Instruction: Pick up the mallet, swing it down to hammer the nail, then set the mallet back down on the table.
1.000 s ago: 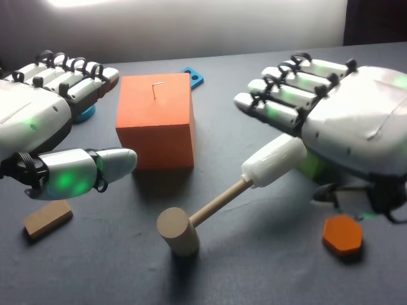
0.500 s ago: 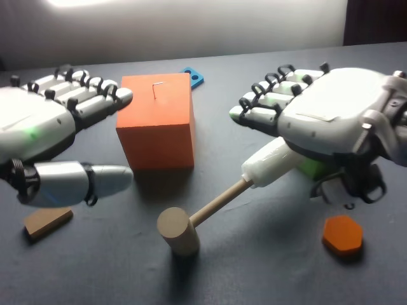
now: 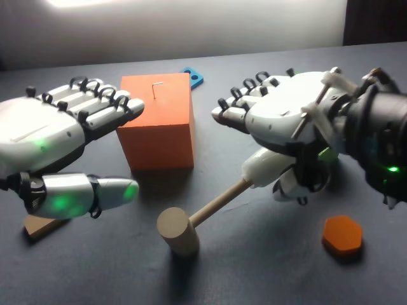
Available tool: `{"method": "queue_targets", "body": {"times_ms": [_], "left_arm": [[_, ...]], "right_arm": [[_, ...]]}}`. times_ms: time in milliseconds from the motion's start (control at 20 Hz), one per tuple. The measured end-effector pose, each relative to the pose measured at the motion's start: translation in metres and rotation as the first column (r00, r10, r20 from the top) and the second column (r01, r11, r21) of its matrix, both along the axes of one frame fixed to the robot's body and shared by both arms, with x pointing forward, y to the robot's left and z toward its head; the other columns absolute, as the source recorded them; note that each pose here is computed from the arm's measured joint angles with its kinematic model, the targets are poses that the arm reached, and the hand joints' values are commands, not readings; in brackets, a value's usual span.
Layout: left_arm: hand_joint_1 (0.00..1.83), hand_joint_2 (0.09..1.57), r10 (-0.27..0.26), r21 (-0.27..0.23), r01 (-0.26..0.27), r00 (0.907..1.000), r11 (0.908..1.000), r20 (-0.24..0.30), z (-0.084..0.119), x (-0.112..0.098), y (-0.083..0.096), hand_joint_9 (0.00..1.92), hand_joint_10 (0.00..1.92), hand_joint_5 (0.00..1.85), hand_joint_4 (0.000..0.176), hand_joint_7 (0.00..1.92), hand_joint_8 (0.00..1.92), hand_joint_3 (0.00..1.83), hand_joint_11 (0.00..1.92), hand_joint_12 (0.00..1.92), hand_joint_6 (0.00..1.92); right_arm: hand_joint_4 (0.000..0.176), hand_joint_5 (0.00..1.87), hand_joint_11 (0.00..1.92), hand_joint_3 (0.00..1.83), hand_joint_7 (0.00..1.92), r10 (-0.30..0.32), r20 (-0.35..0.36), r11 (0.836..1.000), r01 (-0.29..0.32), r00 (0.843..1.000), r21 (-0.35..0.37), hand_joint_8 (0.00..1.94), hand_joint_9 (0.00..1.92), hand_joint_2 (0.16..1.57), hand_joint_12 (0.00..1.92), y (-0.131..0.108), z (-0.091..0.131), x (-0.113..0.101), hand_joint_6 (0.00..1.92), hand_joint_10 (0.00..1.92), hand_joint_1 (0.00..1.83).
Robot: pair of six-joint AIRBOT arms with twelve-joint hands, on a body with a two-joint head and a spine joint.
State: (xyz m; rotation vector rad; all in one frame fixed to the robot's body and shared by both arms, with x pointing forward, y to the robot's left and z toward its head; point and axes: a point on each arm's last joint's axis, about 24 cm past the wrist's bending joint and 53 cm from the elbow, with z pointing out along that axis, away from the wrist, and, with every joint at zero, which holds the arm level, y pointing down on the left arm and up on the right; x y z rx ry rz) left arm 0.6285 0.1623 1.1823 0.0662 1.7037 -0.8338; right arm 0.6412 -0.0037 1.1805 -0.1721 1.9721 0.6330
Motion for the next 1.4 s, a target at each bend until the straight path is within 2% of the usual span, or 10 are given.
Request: {"method": "queue_targets", "body": {"times_ms": [100, 250, 300, 350, 600, 700, 900, 1100, 1300, 1400], "left_arm": [[0.00, 1.22, -0.011, 0.013, 0.010, 0.9999, 0.9999, 0.005, -0.004, 0.001, 0.000, 0.00, 0.00, 0.00, 0.000, 0.00, 0.00, 0.00, 0.00, 0.00, 0.00], [0.00, 1.23, -0.030, 0.004, 0.030, 0.9995, 0.9995, -0.002, -0.010, 0.002, -0.002, 0.00, 0.00, 0.01, 0.000, 0.01, 0.01, 0.01, 0.00, 0.00, 0.00], [0.00, 1.23, -0.040, 0.003, 0.040, 0.9992, 0.9992, 0.000, -0.013, 0.003, -0.004, 0.00, 0.00, 0.00, 0.000, 0.01, 0.00, 0.01, 0.00, 0.00, 0.00], [0.00, 1.24, -0.042, 0.004, 0.042, 0.9991, 0.9991, 0.000, -0.014, 0.003, -0.005, 0.00, 0.00, 0.00, 0.000, 0.01, 0.00, 0.01, 0.00, 0.00, 0.00], [0.00, 1.23, -0.033, -0.015, 0.033, 0.9994, 0.9993, 0.013, -0.012, 0.011, -0.001, 0.00, 0.00, 0.00, 0.000, 0.01, 0.00, 0.01, 0.00, 0.00, 0.00], [0.00, 1.22, -0.031, -0.022, 0.031, 0.9995, 0.9993, 0.010, -0.013, 0.013, -0.001, 0.00, 0.00, 0.01, 0.000, 0.01, 0.00, 0.00, 0.00, 0.00, 0.01], [0.00, 1.23, -0.039, -0.033, 0.039, 0.9992, 0.9987, 0.000, -0.017, 0.013, -0.007, 0.01, 0.00, 0.01, 0.000, 0.02, 0.01, 0.00, 0.00, 0.00, 0.00], [0.00, 1.24, -0.036, -0.036, 0.035, 0.9994, 0.9987, -0.003, -0.020, 0.016, -0.007, 0.01, 0.00, 0.04, 0.000, 0.04, 0.01, 0.01, 0.01, 0.01, 0.01], [0.00, 1.24, -0.037, -0.032, 0.037, 0.9993, 0.9988, 0.000, -0.021, 0.018, -0.007, 0.01, 0.00, 0.04, 0.000, 0.03, 0.00, 0.00, 0.01, 0.01, 0.01], [0.00, 1.24, -0.031, -0.034, 0.031, 0.9995, 0.9990, 0.000, -0.021, 0.020, -0.005, 0.01, 0.00, 0.04, 0.000, 0.04, 0.01, 0.00, 0.01, 0.01, 0.01]], "right_arm": [[0.000, 0.00, 0.00, 0.01, 0.00, -0.005, -0.006, 1.000, 0.005, 1.000, -0.015, 0.00, 0.00, 1.04, 0.20, 0.003, -0.009, 0.005, 0.00, 0.00, 1.12], [0.000, 0.00, 0.00, 0.00, 0.00, -0.014, -0.025, 1.000, 0.013, 1.000, -0.026, 0.00, 0.00, 1.02, 0.29, 0.006, -0.020, 0.009, 0.00, 0.00, 1.17], [0.000, 0.04, 0.00, 0.00, 0.02, -0.013, -0.030, 0.999, 0.012, 0.999, -0.030, 0.00, 0.02, 0.97, 0.47, 0.008, -0.023, 0.010, 0.01, 0.01, 1.23], [0.000, 0.05, 0.00, 0.00, 0.03, -0.013, -0.032, 0.999, 0.012, 0.999, -0.033, 0.00, 0.03, 0.96, 0.53, 0.008, -0.026, 0.011, 0.01, 0.01, 1.20], [0.000, 0.05, 0.00, 0.00, 0.04, -0.032, -0.065, 0.998, 0.029, 0.997, -0.051, 0.00, 0.04, 0.95, 0.58, 0.005, -0.048, 0.023, 0.00, 0.01, 1.24], [0.000, 0.03, 0.00, 0.00, 0.03, -0.020, -0.064, 0.998, 0.016, 0.998, -0.056, 0.00, 0.02, 0.94, 0.50, 0.009, -0.053, 0.025, 0.00, 0.00, 1.20], [0.000, 0.04, 0.00, 0.00, 0.03, 0.011, -0.077, 0.999, -0.015, 0.997, -0.048, 0.00, 0.05, 0.95, 0.59, 0.022, -0.063, 0.027, 0.00, 0.00, 1.22], [0.000, 0.09, 0.00, 0.00, 0.07, 0.005, -0.086, 0.998, -0.010, 0.996, -0.062, 0.00, 0.08, 0.94, 0.72, 0.021, -0.074, 0.031, 0.01, 0.01, 1.28], [0.000, 0.07, 0.00, 0.00, 0.04, 0.000, -0.095, 0.998, -0.006, 0.995, -0.063, 0.00, 0.05, 0.97, 0.62, 0.021, -0.080, 0.034, 0.00, 0.00, 1.25], [0.000, 0.09, 0.00, 0.00, 0.08, 0.002, -0.102, 0.998, -0.007, 0.995, -0.058, 0.01, 0.09, 0.96, 0.70, 0.022, -0.083, 0.034, 0.00, 0.01, 1.29]]}}
